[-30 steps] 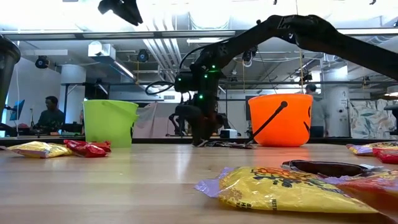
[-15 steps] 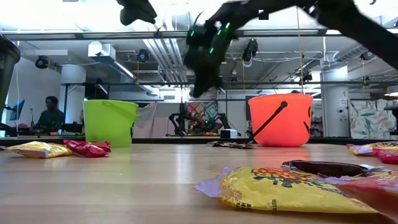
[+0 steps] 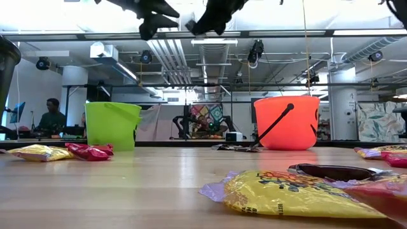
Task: Sort candy by brand, put in halloween buckets
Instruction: Put the brown candy into the green bucket
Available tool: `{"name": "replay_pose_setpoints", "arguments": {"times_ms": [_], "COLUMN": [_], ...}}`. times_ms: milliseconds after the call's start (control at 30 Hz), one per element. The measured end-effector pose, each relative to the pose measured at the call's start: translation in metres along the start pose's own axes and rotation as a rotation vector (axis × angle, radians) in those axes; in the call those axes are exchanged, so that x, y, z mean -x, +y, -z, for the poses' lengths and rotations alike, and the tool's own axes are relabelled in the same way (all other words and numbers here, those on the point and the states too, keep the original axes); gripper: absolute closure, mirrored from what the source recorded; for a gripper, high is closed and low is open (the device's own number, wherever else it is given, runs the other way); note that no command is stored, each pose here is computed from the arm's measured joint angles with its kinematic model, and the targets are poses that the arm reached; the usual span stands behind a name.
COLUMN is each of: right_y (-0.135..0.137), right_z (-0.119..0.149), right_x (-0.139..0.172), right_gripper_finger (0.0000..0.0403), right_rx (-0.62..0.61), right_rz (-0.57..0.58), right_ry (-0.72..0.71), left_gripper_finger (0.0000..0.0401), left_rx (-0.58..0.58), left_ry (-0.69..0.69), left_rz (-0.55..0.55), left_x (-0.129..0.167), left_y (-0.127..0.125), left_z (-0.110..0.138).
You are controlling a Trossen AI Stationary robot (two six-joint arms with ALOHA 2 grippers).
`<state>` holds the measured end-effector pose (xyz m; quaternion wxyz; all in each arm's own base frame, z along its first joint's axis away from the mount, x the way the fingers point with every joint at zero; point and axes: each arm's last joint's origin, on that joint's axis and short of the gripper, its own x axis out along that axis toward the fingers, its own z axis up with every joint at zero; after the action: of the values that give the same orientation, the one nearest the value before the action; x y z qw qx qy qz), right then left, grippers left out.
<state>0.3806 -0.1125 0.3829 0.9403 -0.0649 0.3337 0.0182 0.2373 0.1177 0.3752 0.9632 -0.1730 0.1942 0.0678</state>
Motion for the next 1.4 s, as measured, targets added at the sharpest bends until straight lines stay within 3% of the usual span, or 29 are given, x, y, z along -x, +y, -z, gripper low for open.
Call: {"name": "replay_pose_setpoints", "arguments": {"times_ms": [367,667,900,1133,1267,1400], "right_y": [0.016,0.018,0.018,0.018,0.016,0.014], "right_z": [0.009,0.005,0.006,0.006,0.007,0.008], "right_x": [-0.009,-0.011,-0.011,-0.012,-0.012,-0.011], "right_gripper_finger": [0.0374,0.0375,0.0375,0.0375,0.0371,0.0338], "right_rx": [0.024,0.053,0.053,0.052,0.005,-0.077], "right_rz": [0.027,0.033,0.032,0.029,0.033,0.035], "right_ry": [-0.013,-0.053,-0.049,-0.046,-0.045,-0.038], "left_gripper_finger": [0.0218,0.0218,0.0262,0.0383,0.0386,0.0394], "left_rx": [0.033,0.023,-0.023,-0.005,-0.004,0.0], "left_ry": [-0.07,-0.041,-0.115,-0.078,-0.088,-0.095], "left_rz": [0.054,0.103,0.159,0.148,0.113,0.086], "left_x": [-0.016,-0.036,-0.043,-0.042,-0.042,-0.037], "left_y": [0.007,0.007,0.002,0.002,0.003,0.002], "left_z": [0.015,0.021,0.012,0.016,0.015,0.013]}}
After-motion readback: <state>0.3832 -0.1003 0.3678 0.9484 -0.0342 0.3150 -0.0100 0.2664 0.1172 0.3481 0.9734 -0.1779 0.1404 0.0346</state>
